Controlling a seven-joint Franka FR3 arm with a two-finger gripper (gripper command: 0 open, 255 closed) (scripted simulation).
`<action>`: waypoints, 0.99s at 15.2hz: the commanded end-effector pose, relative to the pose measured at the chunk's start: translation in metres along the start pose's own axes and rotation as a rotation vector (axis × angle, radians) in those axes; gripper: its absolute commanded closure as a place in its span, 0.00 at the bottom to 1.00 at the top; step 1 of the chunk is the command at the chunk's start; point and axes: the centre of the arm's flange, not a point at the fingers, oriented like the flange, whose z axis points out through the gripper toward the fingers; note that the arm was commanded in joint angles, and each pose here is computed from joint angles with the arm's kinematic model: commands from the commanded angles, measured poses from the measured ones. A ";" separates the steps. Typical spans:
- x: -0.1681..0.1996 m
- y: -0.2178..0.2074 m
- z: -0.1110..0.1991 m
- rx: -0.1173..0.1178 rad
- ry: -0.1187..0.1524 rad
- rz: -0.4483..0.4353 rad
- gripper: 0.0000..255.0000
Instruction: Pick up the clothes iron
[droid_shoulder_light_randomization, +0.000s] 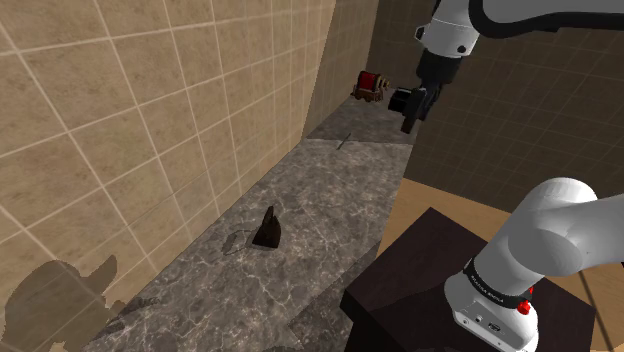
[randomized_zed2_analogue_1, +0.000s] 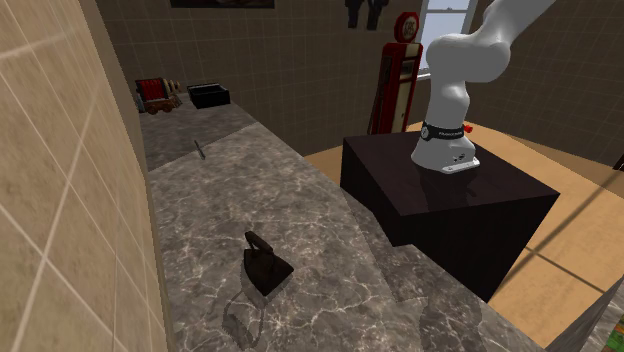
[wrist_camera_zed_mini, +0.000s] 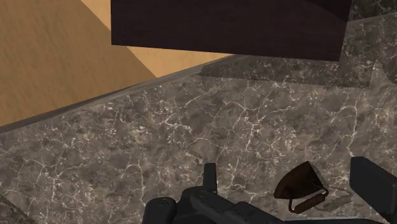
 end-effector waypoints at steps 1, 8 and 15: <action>0.000 0.000 0.000 0.000 0.000 0.000 0.00; 0.040 -0.055 0.065 -0.005 -0.025 0.133 0.00; 0.086 -0.104 0.132 -0.010 -0.049 0.266 0.00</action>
